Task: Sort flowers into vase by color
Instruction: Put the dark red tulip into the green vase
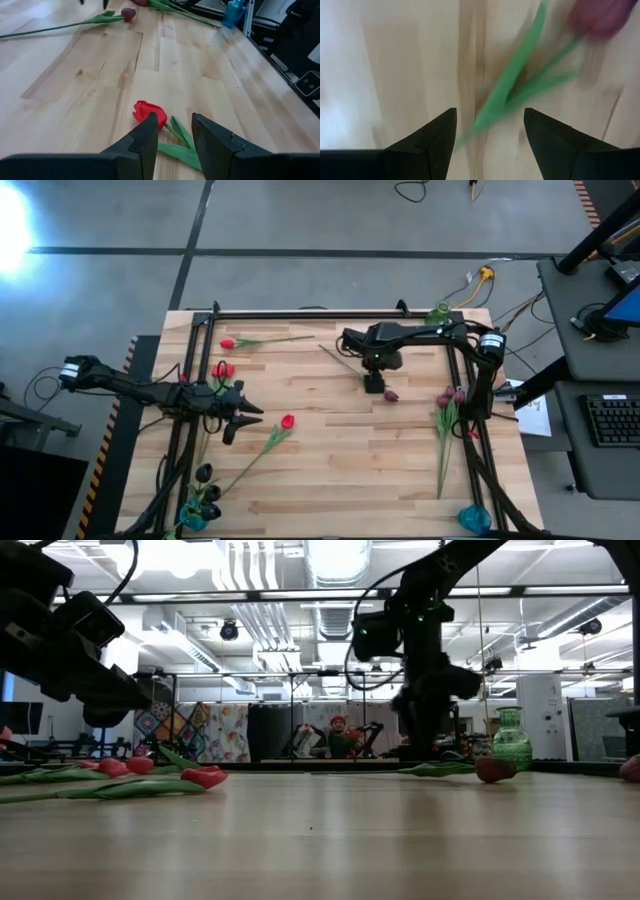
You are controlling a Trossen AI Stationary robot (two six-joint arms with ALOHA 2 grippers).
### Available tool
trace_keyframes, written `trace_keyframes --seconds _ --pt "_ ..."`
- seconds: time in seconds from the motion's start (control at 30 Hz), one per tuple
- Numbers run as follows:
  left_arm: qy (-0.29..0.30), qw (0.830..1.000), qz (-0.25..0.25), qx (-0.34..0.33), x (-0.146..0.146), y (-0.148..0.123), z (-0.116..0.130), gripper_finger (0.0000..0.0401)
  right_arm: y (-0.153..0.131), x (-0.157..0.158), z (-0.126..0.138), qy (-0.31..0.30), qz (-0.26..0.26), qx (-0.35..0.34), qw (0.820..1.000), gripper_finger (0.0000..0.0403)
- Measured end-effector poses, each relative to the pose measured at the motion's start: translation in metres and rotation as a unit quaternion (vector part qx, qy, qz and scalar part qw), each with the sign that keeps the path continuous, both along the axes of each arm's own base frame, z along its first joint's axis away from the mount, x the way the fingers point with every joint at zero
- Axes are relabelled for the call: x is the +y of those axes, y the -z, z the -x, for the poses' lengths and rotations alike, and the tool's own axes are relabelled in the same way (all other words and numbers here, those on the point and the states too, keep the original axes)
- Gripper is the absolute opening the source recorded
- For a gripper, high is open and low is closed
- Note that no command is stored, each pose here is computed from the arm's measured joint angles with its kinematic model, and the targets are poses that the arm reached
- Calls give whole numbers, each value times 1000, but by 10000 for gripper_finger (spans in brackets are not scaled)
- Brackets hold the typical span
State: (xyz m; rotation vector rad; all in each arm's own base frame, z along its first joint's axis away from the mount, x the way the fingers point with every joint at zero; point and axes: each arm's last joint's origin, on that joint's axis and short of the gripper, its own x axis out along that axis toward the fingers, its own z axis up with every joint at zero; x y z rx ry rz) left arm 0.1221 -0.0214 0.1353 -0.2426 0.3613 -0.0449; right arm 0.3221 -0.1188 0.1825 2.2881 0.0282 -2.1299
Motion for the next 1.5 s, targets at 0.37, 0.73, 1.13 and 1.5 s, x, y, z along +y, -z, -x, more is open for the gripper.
trace_keyframes --seconds 0.37,0.73,1.13,1.5 --pt "-3 1000 15 -22 0 -4 -2 107 17 7 -8 -6 -7 10 1000 224" --pt "-8 999 32 -23 0 -5 -2 107 41 -7 -18 -3 -17 28 999 224" --pt "-7 999 32 -31 0 -6 -2 107 26 -14 6 -296 70 174 937 224" --pt "-2 997 26 -66 -1 -13 -4 107 27 -10 1 -380 48 145 912 224"
